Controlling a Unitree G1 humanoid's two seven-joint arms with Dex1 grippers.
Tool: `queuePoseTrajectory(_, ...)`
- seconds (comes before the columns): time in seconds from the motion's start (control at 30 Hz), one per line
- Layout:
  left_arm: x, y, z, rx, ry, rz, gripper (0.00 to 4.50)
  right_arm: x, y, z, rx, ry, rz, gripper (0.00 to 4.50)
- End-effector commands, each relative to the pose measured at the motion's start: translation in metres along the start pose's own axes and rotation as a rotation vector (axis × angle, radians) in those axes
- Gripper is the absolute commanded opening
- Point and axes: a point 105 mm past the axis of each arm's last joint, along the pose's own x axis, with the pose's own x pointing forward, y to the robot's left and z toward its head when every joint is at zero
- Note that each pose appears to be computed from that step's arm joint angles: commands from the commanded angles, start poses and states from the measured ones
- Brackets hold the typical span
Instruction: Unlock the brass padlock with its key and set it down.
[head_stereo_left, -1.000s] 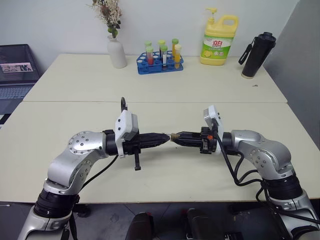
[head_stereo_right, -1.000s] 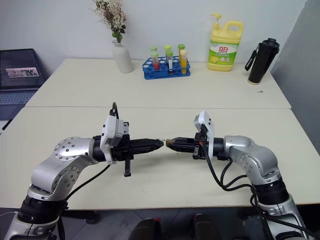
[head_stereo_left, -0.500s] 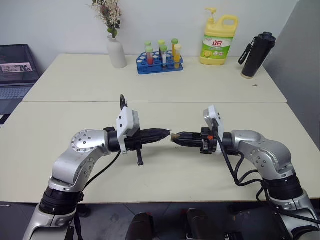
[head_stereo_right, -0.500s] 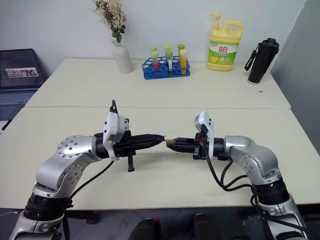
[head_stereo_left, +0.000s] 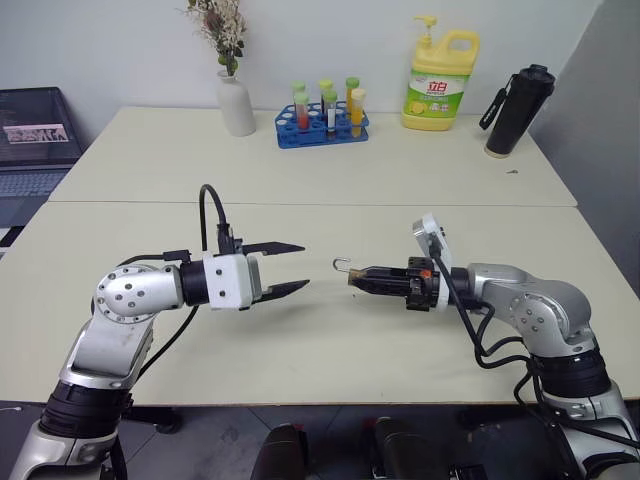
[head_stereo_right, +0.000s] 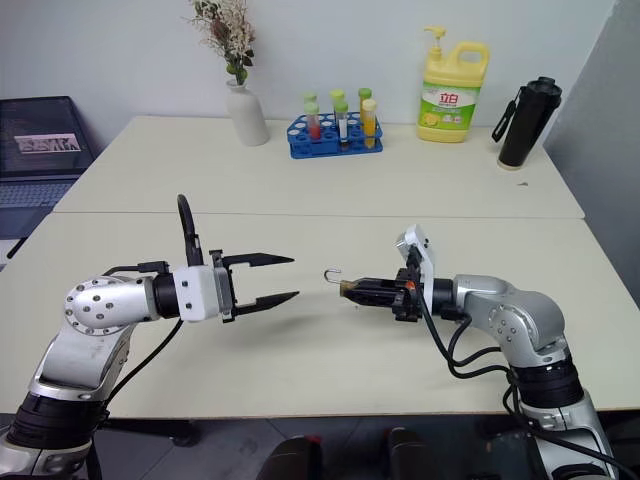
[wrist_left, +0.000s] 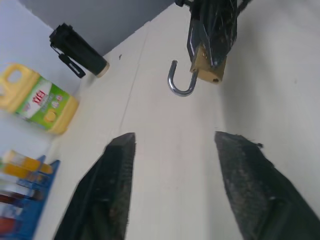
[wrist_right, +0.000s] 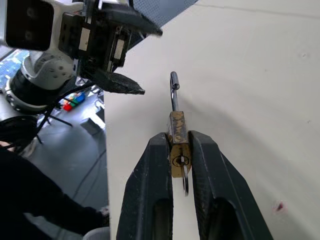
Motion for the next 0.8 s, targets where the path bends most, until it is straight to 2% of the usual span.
queuePoseTrajectory(0.03,0.003,-0.018,-0.001,0.127,-0.005,-0.069,3.81,-0.003,0.008,-0.003,0.025,0.043,0.020,0.17)
queuePoseTrajectory(0.07,0.003,-0.022,-0.002,0.128,-0.008,-0.073,4.13,-0.001,0.008,-0.007,0.041,0.061,0.015,0.17)
queuePoseTrajectory(0.23,0.004,-0.032,-0.002,0.133,-0.043,-0.056,4.14,0.010,-0.002,-0.025,0.110,0.113,-0.088,0.17)
queuePoseTrajectory(0.47,0.005,-0.051,0.007,0.058,-0.107,-0.097,4.14,0.019,-0.017,-0.035,0.187,0.147,-0.198,0.17)
queuePoseTrajectory(0.73,0.005,-0.060,0.003,0.067,-0.090,-0.141,4.14,0.022,-0.029,-0.042,0.247,0.187,-0.266,0.17)
queuePoseTrajectory(0.8,0.005,-0.058,0.003,0.062,-0.091,-0.130,4.14,0.019,-0.033,-0.045,0.243,0.199,-0.289,0.88)
